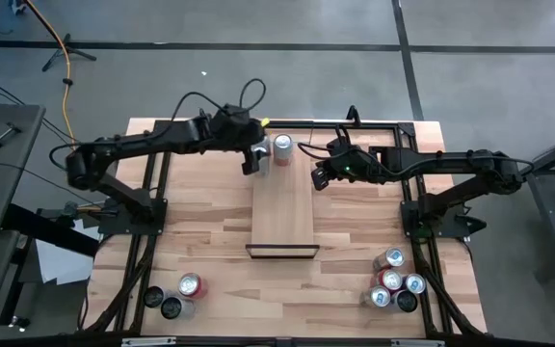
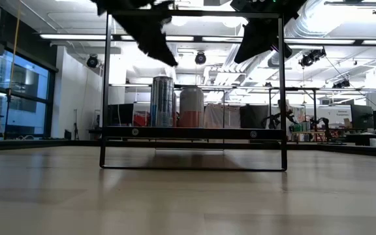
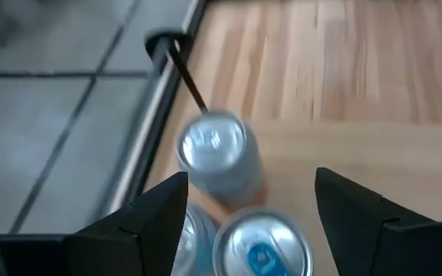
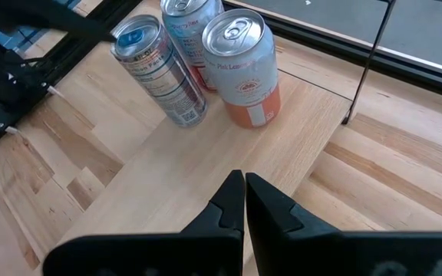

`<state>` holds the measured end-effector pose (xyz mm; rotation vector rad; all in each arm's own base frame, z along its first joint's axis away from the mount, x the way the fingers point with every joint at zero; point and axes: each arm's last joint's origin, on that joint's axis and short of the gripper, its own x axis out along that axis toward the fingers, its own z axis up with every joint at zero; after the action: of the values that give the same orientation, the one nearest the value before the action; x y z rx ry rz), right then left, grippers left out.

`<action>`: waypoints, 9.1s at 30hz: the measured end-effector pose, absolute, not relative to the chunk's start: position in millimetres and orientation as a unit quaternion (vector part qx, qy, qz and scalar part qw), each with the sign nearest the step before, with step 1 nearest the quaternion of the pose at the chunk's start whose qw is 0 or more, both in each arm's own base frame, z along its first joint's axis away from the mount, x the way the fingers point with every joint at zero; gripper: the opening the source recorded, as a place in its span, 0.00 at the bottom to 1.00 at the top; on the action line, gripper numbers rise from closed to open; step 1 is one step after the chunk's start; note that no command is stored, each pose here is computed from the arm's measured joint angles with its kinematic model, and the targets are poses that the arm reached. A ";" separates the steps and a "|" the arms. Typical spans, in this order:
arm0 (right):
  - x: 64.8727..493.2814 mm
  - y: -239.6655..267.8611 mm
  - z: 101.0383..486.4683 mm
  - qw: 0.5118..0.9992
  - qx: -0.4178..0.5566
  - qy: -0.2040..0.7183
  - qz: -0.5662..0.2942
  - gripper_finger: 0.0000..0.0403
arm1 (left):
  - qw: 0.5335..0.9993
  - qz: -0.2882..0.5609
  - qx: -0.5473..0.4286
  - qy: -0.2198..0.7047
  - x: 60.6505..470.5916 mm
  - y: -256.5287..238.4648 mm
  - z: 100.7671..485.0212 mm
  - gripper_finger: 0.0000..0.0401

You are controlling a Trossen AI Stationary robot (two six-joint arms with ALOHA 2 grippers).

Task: Place canned beverage on shelf
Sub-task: Put the blue soda can on the shelf, then adjust the pink white soda can on the shelf, then put the blue soda can on the shelf aligned with the other blue soda can

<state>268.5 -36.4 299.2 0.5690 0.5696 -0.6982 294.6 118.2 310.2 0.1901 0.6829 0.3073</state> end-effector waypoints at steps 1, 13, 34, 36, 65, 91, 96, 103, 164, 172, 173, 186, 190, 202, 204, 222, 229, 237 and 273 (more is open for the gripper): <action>268.5 -36.5 299.1 0.861 0.271 0.272 -0.333 0.00 | 0.929 0.151 0.099 0.324 293.7 117.9 316.7 0.60; 268.4 -36.9 299.1 0.861 0.269 0.271 -0.335 0.00 | 0.926 0.189 0.030 0.326 262.0 157.9 313.1 0.06; 268.2 -37.3 299.2 0.864 0.256 0.273 -0.338 0.00 | 0.925 0.216 -0.006 0.312 245.4 183.5 275.6 0.00; 268.2 -37.3 299.2 0.864 0.256 0.273 -0.338 0.00 | 0.925 0.216 -0.006 0.312 245.4 183.5 275.6 0.00; 268.2 -37.4 299.2 0.860 0.266 0.267 -0.342 0.00 | 0.919 0.175 0.072 0.346 267.4 171.0 260.4 0.00; 268.2 -37.4 299.2 0.866 0.245 0.276 -0.336 0.00 | 0.933 0.194 0.085 0.290 265.1 160.6 302.9 0.00; 267.7 -37.3 299.9 0.872 0.226 0.282 -0.329 0.00 | 0.956 0.173 0.025 0.234 248.1 137.8 334.2 0.00; 268.5 -35.1 299.2 0.880 0.229 0.302 -0.287 0.00 | 0.981 0.072 -0.030 0.177 212.2 72.9 357.2 0.00; 186.0 22.6 349.0 0.800 0.438 0.406 -0.056 0.99 | 0.985 0.123 -0.122 0.024 171.7 1.2 302.7 0.00; 134.1 34.9 338.9 0.618 0.473 0.574 -0.255 0.98 | 0.985 0.123 -0.122 0.024 171.7 1.2 302.7 0.00; 131.0 39.4 336.0 0.600 0.477 0.583 -0.270 0.98 | 0.985 0.123 -0.122 0.023 171.7 1.2 302.7 0.00; 136.8 87.4 280.4 0.522 0.507 0.589 -0.352 0.98 | 0.983 0.123 -0.131 0.023 171.2 1.2 302.7 0.00; 140.9 96.4 265.2 0.510 0.513 0.591 -0.357 0.98 | 0.983 0.123 -0.131 0.022 171.0 1.2 303.0 0.00; 153.0 116.5 240.9 0.484 0.481 0.618 -0.391 0.98 | 0.980 0.146 -0.131 0.016 170.7 2.7 303.5 0.00; 155.4 118.2 237.9 0.482 0.478 0.618 -0.396 0.98 | 0.980 0.147 -0.131 0.016 170.6 2.7 303.5 0.00; 158.7 120.5 231.9 0.488 0.446 0.634 -0.400 0.58 | 0.979 0.153 -0.134 0.014 170.5 3.0 303.5 0.00; 161.5 116.5 274.6 0.538 0.411 0.623 -0.391 0.55 | 0.977 0.162 -0.136 -0.009 170.5 3.7 307.8 0.00; 175.5 86.5 363.3 0.704 0.391 0.462 -0.371 0.55 | 0.976 0.166 -0.122 -0.071 169.7 4.3 320.6 0.00; 342.4 19.4 409.7 0.883 0.188 0.411 -0.122 0.55 | 0.994 0.001 -0.102 0.032 204.8 -7.3 374.4 0.81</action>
<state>342.4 19.4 409.7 0.3921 0.8556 -0.2549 204.8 -7.3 374.4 -0.2044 0.0645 0.0020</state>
